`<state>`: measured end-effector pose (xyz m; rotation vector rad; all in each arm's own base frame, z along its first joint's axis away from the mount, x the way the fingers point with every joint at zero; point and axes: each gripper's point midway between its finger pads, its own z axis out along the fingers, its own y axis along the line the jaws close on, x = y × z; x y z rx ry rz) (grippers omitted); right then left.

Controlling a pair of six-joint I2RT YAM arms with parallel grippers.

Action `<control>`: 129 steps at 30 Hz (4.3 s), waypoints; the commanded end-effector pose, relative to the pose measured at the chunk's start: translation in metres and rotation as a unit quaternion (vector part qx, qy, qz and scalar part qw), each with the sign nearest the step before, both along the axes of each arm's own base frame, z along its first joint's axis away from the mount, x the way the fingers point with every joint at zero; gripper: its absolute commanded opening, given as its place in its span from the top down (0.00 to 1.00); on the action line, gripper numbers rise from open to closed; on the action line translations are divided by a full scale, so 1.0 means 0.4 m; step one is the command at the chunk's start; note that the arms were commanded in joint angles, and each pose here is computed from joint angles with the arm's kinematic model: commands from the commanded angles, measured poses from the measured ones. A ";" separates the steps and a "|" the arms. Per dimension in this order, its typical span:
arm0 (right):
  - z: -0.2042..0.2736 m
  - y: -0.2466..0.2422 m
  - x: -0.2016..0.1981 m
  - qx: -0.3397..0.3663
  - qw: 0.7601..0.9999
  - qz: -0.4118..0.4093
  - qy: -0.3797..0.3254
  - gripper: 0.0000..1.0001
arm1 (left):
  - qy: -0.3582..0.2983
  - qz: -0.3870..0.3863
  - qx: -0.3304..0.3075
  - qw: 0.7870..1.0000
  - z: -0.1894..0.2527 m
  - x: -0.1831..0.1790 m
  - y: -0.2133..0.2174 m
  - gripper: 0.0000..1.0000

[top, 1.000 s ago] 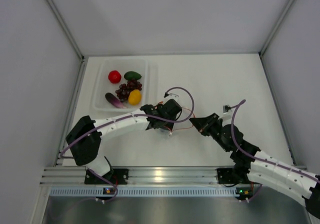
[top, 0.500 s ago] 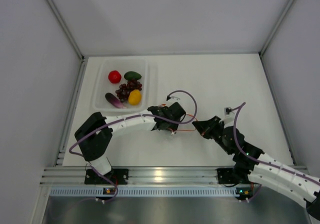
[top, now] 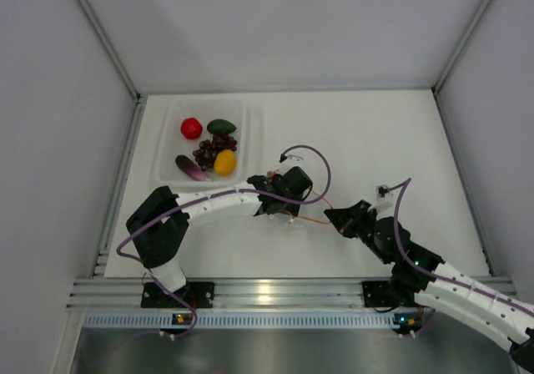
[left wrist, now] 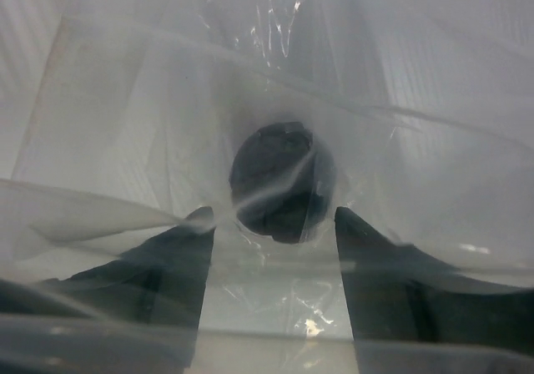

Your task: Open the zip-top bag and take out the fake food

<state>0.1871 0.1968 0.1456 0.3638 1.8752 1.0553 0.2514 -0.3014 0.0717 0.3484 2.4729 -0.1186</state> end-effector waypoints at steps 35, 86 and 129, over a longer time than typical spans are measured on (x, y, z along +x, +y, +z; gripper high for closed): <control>-0.061 0.013 -0.031 -0.019 0.999 0.035 0.012 1.00 | -0.068 0.068 -0.069 0.993 -0.010 0.108 -0.078 0.56; 0.091 -0.010 0.107 -0.255 0.966 -0.031 -0.023 1.00 | -0.200 -0.067 -0.152 0.966 0.259 -0.090 -0.100 1.00; 0.228 -0.106 0.176 -0.353 0.934 -0.040 -0.034 1.00 | -0.110 0.351 -0.080 0.926 0.223 0.354 0.632 0.02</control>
